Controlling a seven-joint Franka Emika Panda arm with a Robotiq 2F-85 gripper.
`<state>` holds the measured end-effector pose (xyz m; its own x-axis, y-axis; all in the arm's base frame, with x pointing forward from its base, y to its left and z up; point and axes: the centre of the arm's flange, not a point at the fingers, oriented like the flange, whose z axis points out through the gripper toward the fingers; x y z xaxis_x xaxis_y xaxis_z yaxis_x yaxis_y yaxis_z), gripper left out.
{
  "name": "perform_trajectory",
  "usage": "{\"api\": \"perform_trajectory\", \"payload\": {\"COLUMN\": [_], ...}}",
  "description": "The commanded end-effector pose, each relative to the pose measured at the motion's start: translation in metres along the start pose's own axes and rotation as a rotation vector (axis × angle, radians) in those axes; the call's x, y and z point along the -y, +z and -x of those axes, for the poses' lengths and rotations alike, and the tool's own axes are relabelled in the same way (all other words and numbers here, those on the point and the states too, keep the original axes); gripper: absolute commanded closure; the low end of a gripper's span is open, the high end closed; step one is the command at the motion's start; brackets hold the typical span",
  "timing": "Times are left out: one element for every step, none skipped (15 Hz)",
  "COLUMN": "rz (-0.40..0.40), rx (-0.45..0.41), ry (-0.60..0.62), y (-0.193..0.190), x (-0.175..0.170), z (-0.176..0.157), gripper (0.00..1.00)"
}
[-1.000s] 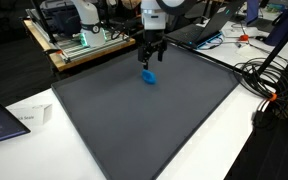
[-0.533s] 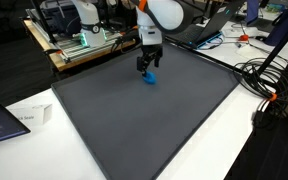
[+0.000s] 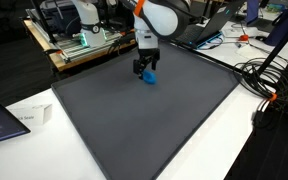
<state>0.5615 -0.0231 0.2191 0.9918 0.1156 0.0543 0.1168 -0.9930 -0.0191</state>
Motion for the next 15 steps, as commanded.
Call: {"api": "perform_trajectory", "payload": {"rz": [-0.005,-0.004,-0.004,-0.004,-0.003,-0.009,-0.01,-0.021,-0.026,-0.04,-0.054,-0.072,-0.087,-0.108,-0.128], "rx": [-0.002,-0.001,-0.001,-0.001,-0.005,-0.005,-0.007,-0.011,-0.015,-0.022,-0.028,-0.032,-0.035,-0.038,-0.027], "ry": [-0.028,-0.036,-0.042,-0.051,-0.062,-0.071,-0.088,-0.11,-0.121,-0.148,-0.163,-0.171,-0.184,-0.194,-0.193], "y": [0.001,0.002,0.002,0.002,0.002,0.001,0.002,0.001,0.002,0.002,0.003,0.005,0.006,0.008,0.01], "x": [-0.005,-0.008,-0.009,-0.012,-0.014,-0.016,-0.017,-0.019,-0.021,-0.022,-0.024,-0.027,-0.029,-0.03,-0.031], "z": [0.0,0.001,0.002,0.002,0.003,0.004,0.004,0.005,0.006,0.007,0.008,0.008,0.009,0.011,0.013], "gripper": [0.0,0.0,0.0,0.0,0.0,0.0,0.0,0.0,0.0,0.0,0.0,0.0,0.0,0.0,0.0]}}
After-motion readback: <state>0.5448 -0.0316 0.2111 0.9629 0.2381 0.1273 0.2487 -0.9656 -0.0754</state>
